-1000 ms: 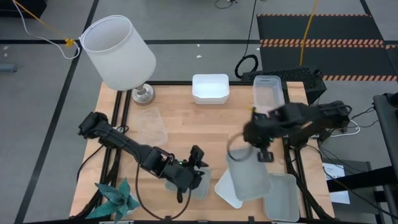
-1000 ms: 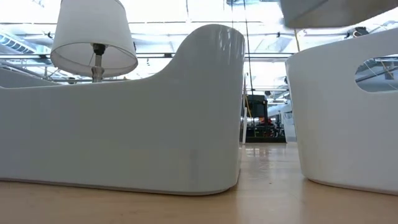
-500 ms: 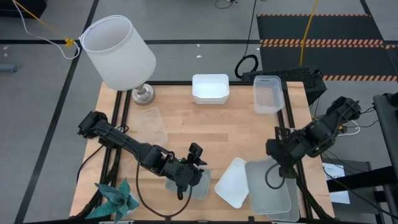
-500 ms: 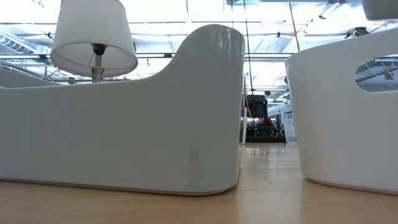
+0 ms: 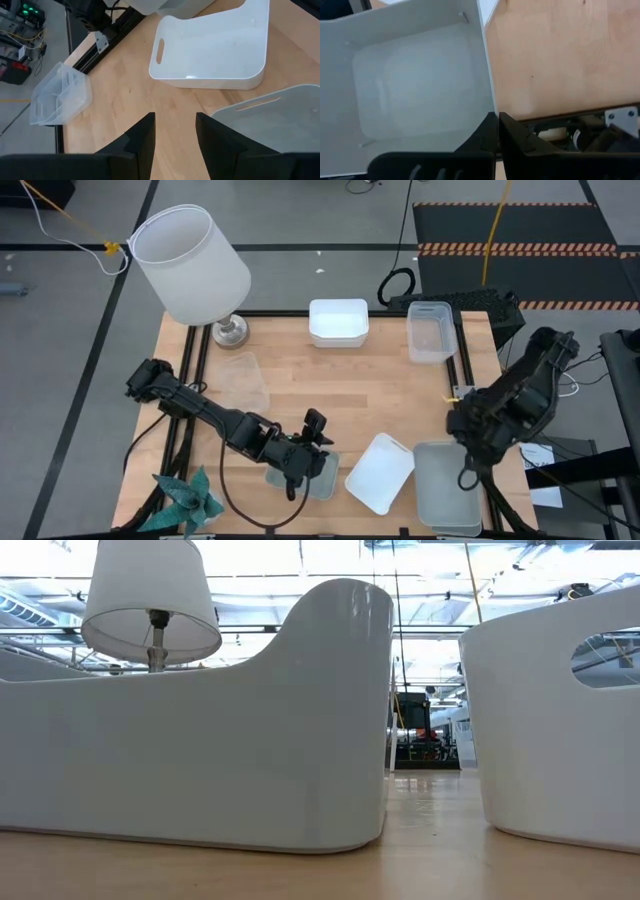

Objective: Stack baskets by color
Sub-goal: Stack the top gray bin on the bottom right gray bin

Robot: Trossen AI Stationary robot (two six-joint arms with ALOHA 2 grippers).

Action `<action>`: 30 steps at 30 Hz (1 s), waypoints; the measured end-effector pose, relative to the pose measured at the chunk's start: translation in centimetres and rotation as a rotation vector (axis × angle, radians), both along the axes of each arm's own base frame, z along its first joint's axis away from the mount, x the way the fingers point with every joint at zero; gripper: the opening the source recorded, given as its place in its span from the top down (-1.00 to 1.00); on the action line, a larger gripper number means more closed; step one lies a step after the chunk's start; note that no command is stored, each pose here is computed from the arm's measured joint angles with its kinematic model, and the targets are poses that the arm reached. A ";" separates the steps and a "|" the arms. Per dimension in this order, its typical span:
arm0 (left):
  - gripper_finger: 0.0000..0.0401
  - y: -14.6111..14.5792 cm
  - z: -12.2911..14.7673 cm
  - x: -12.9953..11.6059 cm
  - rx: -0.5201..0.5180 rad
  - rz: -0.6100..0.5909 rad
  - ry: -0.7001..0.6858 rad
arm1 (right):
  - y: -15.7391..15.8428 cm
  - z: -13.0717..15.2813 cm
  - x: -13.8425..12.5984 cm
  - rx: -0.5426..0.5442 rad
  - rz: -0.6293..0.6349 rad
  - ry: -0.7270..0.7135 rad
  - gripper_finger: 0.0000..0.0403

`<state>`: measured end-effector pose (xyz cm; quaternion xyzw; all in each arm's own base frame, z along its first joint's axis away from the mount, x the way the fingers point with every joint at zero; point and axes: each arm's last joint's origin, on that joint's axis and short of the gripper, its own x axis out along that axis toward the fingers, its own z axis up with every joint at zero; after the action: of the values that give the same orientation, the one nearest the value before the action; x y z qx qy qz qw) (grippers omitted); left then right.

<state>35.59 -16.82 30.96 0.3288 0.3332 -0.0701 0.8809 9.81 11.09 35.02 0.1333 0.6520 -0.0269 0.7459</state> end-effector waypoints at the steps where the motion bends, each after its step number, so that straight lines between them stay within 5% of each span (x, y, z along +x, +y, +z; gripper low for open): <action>1: 0.29 0.0 0.0 0.0 0.000 0.000 0.000 | 0.1 -0.1 -0.1 0.002 -0.005 0.004 1.00; 13: 0.29 0.0 0.0 0.0 -0.013 0.011 -0.001 | 1.3 -0.3 -1.6 0.027 -0.026 0.050 1.00; 30: 0.29 -0.1 0.1 0.1 -0.023 0.013 -0.015 | 2.4 -4.7 -1.8 0.014 -0.035 0.158 1.00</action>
<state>35.69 -16.88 31.03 0.3170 0.3277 -0.0659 0.8876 8.03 13.49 30.31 0.1474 0.7065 -0.0457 0.6907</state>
